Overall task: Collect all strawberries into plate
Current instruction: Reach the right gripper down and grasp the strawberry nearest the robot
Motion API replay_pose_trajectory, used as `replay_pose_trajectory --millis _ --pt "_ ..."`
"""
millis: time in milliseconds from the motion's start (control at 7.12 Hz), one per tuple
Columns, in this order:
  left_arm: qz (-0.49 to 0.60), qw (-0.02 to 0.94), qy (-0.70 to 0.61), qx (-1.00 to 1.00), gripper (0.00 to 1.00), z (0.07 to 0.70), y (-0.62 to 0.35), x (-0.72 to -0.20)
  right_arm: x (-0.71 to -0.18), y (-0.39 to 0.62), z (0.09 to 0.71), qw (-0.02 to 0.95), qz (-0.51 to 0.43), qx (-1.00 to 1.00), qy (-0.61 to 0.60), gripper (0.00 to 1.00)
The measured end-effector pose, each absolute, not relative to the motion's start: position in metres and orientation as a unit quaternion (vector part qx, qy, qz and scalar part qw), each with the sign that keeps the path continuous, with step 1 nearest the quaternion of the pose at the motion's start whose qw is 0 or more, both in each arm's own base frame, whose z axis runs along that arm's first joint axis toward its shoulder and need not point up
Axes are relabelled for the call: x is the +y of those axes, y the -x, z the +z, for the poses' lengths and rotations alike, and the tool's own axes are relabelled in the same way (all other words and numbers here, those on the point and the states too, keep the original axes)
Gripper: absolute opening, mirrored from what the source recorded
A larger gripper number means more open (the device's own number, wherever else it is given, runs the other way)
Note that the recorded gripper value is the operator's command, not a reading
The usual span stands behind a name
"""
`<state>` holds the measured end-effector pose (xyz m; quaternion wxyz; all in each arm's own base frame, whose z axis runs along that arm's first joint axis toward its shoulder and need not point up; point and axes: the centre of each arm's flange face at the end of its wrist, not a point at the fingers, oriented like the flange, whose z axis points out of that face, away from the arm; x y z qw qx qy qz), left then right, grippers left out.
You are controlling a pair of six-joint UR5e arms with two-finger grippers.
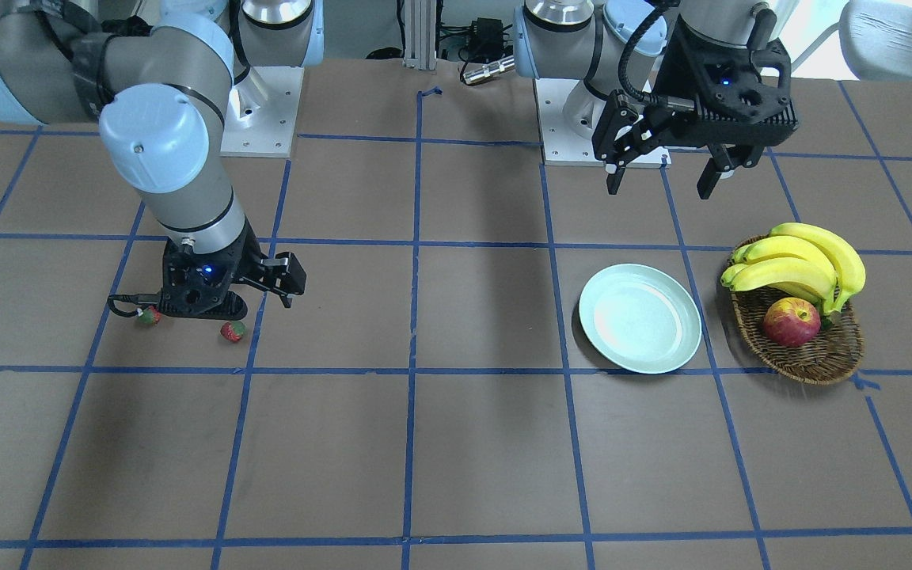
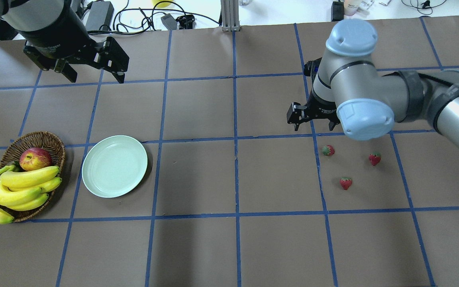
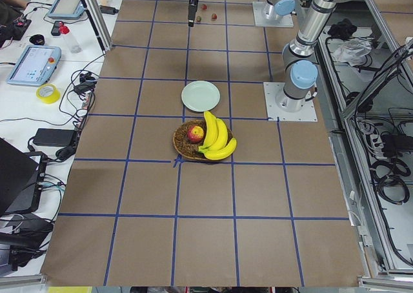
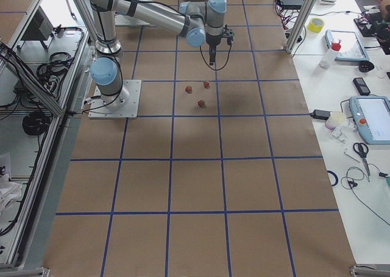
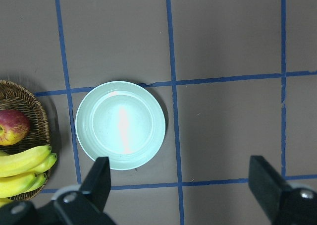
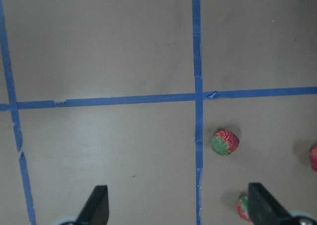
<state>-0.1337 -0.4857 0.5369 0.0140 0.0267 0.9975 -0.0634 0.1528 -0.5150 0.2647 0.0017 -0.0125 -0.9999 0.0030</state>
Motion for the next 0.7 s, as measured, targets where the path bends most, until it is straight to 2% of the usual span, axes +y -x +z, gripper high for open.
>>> replay_pose_trajectory --millis 421,561,702 --pt "-0.063 0.012 -0.026 0.998 1.0 0.536 0.134 -0.485 -0.509 -0.104 0.201 0.004 0.009 -0.999 -0.03 0.98" --pt "-0.063 0.012 -0.026 0.998 1.0 0.536 0.134 -0.484 -0.507 -0.095 0.191 0.002 0.002 -1.0 -0.031 0.83" --pt "-0.063 0.012 -0.026 0.998 1.0 0.536 0.134 -0.484 -0.504 -0.092 0.186 0.0 -0.004 -1.0 -0.03 0.57"
